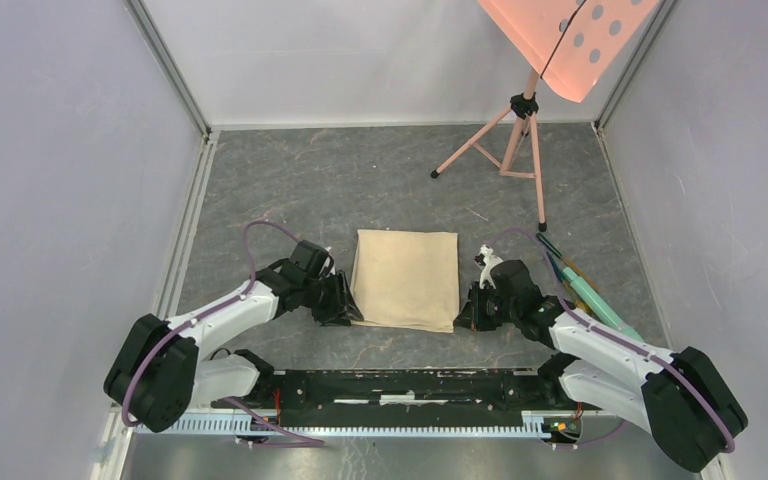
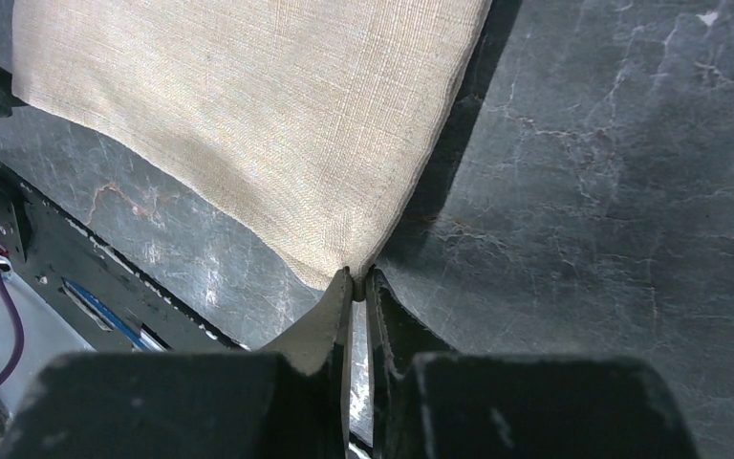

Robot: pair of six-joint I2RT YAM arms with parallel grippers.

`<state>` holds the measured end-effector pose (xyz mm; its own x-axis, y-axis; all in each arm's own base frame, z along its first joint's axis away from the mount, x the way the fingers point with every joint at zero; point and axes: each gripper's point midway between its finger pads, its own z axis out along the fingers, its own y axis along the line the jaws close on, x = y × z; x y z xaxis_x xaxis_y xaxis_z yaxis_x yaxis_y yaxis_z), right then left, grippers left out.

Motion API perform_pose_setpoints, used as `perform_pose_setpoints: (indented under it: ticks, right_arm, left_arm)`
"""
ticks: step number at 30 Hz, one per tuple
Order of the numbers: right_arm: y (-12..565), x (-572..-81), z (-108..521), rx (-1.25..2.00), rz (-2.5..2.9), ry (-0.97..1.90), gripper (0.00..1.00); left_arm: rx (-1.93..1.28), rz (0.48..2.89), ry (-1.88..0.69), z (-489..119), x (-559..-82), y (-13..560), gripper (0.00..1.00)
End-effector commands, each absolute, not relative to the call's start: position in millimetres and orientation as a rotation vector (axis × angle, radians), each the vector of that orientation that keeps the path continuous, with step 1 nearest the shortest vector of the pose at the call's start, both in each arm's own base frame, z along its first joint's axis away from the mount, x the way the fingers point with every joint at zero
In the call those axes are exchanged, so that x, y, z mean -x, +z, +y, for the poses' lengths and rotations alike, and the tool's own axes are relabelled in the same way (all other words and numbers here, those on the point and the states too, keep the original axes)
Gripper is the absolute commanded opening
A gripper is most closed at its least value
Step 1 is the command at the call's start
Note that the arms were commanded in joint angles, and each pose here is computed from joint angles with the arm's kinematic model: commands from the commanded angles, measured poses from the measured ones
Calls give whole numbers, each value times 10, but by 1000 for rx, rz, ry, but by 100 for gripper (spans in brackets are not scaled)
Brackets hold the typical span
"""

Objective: Fold the napkin into a case and place the utensils inside
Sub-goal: Pick up the square-folded napkin from the center of the board.

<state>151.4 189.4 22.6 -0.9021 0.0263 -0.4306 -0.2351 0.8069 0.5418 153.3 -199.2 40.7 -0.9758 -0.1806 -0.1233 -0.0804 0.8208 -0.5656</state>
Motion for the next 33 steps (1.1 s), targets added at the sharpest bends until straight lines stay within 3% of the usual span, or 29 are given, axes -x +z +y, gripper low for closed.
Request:
perform_pose_setpoints:
  ticks: [1, 7, 16, 19, 33]
  right_arm:
    - [255, -1540, 1915, 156, 2535, 861, 8]
    - [267, -1542, 1944, 160, 2527, 882, 1]
    - [389, -1602, 1984, 178, 2483, 900, 0]
    - [442, -1617, 2001, 187, 2468, 907, 0]
    - [530, -1600, 2121, 216, 2443, 978, 0]
  left_arm:
    - [120, 2818, -831, -1985, -1597, 397, 45]
    - [116, 2826, -827, -2005, -1624, 357, 41]
    - [110, 2767, -845, -2023, -1692, 504, 20]
    - [107, 2754, -829, -2008, -1718, 568, 6]
    - [90, 2758, -681, -1814, -1719, 586, 5]
